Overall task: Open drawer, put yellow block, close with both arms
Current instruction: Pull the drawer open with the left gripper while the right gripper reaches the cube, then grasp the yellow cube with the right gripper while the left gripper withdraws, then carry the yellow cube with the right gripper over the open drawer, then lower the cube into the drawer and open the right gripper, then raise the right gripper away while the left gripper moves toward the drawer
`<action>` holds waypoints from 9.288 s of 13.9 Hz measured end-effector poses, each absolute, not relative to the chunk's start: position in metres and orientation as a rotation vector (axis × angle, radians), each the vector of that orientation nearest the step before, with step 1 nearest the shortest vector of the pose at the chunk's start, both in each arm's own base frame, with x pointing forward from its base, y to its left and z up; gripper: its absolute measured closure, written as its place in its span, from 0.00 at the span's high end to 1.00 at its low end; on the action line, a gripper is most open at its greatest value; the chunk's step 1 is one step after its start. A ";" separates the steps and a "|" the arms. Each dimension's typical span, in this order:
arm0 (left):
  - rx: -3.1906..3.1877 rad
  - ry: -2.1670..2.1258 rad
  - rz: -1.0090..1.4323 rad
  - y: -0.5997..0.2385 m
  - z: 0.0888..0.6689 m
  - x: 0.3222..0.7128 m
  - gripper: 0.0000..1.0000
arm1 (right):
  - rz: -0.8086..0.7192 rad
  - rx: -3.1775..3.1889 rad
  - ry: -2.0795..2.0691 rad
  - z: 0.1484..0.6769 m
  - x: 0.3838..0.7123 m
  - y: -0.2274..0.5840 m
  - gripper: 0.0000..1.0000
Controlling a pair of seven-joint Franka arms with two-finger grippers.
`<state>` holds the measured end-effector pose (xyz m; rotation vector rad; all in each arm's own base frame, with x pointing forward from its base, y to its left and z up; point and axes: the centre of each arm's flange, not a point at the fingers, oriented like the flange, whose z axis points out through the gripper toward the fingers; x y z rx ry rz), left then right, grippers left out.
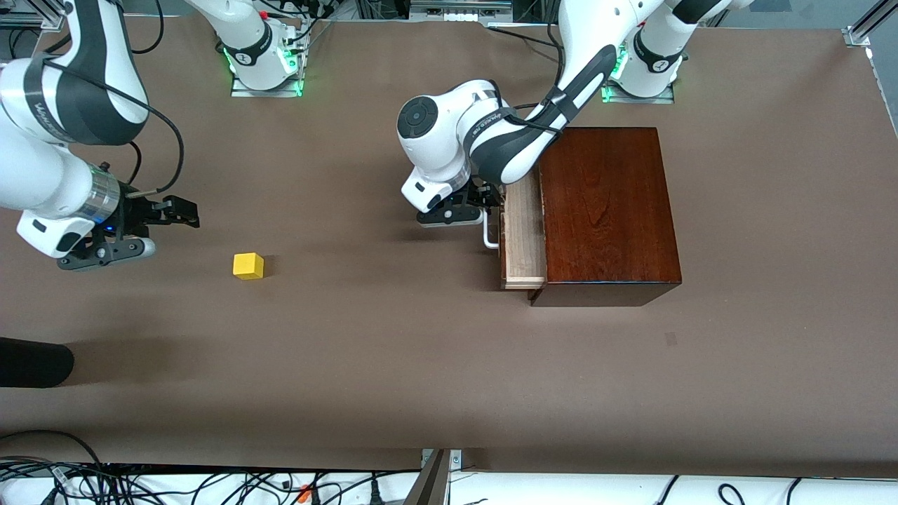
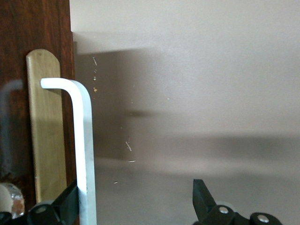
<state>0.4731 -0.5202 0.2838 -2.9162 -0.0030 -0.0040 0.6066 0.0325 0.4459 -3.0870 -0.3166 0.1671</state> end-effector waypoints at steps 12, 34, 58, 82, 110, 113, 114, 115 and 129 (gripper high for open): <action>-2.992 -0.052 -0.007 -0.554 0.288 0.470 1.00 | 0.153 -3.117 -0.200 0.276 0.590 0.029 1.00; -3.168 -0.245 0.106 -0.282 0.568 0.577 1.00 | 0.145 -3.129 -0.123 0.209 0.586 0.050 0.83; -3.175 0.057 0.108 -0.044 0.610 0.571 1.00 | 0.272 -3.043 -0.496 0.484 0.604 0.189 0.55; -3.157 0.066 0.095 -0.044 0.612 0.570 1.00 | -0.130 -2.586 -1.878 0.417 0.420 0.616 0.55; -3.156 0.073 0.101 -0.047 0.610 0.570 1.00 | -0.135 -2.336 -2.343 0.334 0.441 0.623 0.88; -3.156 0.076 0.101 -0.048 0.610 0.570 1.00 | -0.125 -2.357 -2.333 0.345 0.443 0.622 1.00; -3.156 0.077 0.101 -0.048 0.610 0.570 1.00 | -0.128 -2.379 -2.309 0.357 0.444 0.620 1.00; -3.156 0.077 0.101 -0.048 0.610 0.570 1.00 | -0.141 -2.408 -2.260 0.377 0.447 0.617 1.00; -3.151 0.216 0.119 -0.098 0.603 0.567 1.00 | -0.213 -2.850 -1.425 0.657 0.568 0.311 1.00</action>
